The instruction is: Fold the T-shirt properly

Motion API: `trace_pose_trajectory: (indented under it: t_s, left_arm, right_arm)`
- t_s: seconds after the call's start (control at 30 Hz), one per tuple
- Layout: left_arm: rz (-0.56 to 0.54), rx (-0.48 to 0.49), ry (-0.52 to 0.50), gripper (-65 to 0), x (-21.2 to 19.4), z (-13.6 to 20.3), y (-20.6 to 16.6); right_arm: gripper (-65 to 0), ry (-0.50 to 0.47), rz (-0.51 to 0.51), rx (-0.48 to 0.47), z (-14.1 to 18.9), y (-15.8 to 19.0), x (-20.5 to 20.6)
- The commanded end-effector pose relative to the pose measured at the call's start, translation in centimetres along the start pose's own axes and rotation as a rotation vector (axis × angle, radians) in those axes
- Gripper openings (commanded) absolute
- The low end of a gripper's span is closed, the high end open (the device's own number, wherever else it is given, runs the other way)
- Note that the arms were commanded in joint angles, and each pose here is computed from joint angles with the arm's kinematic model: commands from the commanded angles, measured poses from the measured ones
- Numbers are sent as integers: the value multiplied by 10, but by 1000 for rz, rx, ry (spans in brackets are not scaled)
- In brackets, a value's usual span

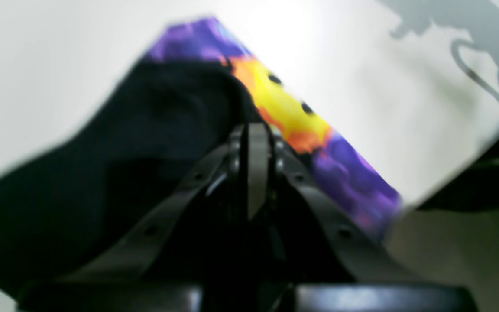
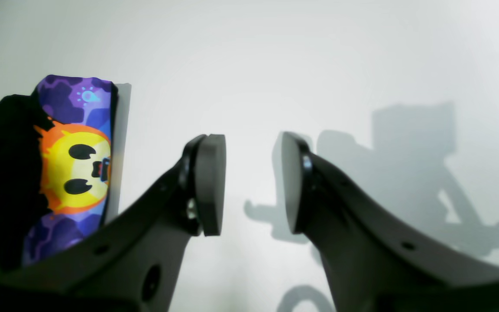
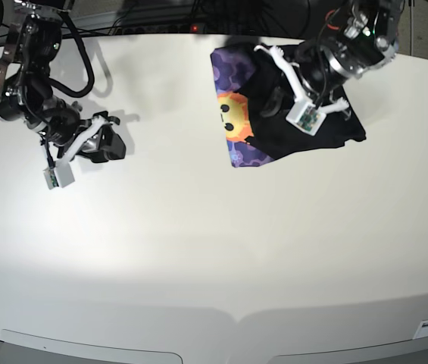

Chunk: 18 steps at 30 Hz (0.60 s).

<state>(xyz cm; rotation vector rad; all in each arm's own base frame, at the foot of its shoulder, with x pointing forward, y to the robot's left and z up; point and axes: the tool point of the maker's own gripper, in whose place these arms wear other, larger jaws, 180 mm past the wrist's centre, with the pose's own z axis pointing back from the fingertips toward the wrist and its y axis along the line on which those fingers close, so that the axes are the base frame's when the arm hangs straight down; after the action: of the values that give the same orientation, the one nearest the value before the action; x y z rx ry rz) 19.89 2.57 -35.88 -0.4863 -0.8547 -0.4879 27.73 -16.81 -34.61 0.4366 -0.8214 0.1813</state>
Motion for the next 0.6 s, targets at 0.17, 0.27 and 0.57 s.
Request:
trace_pose_trajectory:
  t_s: [0.17,0.27,0.57]
  left_arm:
    - [32,87,-108,-650,-5,47,16]
    - [81,186,-100,-650,-18,70,42]
    - [136,344,20,-650,-56,104,72]
  right_arm:
    - [-430,-64,20,13,4,2,19]
    - [-430,-64,20,14,3,3,19]
    - [-430,-88,2,45,4,8,23]
